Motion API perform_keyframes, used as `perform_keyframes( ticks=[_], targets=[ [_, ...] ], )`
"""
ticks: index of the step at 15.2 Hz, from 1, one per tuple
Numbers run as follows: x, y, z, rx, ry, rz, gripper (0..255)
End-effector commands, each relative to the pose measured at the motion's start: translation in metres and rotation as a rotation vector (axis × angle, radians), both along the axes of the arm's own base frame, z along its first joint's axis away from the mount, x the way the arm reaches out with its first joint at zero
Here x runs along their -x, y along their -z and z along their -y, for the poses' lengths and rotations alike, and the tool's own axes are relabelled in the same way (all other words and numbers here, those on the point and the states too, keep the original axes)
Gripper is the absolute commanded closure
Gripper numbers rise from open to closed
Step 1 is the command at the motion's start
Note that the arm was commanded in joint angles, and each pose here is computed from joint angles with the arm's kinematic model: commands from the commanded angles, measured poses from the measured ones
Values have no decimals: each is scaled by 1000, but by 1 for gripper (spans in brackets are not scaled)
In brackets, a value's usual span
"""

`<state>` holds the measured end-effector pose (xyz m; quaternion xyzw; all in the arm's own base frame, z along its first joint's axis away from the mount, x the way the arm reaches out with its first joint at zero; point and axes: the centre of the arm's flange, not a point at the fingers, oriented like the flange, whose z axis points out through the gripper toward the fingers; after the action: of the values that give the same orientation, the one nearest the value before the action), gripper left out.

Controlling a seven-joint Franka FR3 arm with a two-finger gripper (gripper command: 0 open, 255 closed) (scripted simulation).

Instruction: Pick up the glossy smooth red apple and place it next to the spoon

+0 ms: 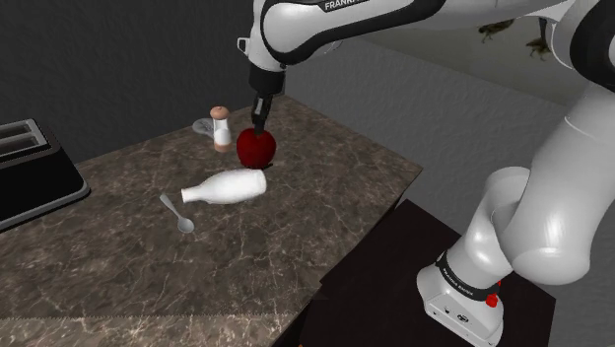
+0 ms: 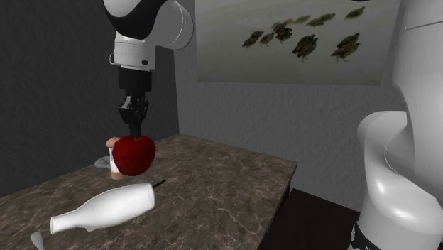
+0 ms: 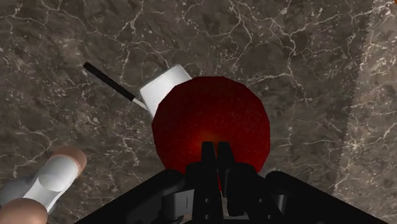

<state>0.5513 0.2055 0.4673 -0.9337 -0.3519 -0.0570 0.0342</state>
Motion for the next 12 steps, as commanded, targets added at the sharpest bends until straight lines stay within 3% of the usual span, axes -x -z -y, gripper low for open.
perform_keyframes(
  ticks=[1, 12],
  targets=[
    [3, -3, -26, 0, 1, 0, 255],
    [18, -3, -170, 0, 1, 0, 255]
  ],
)
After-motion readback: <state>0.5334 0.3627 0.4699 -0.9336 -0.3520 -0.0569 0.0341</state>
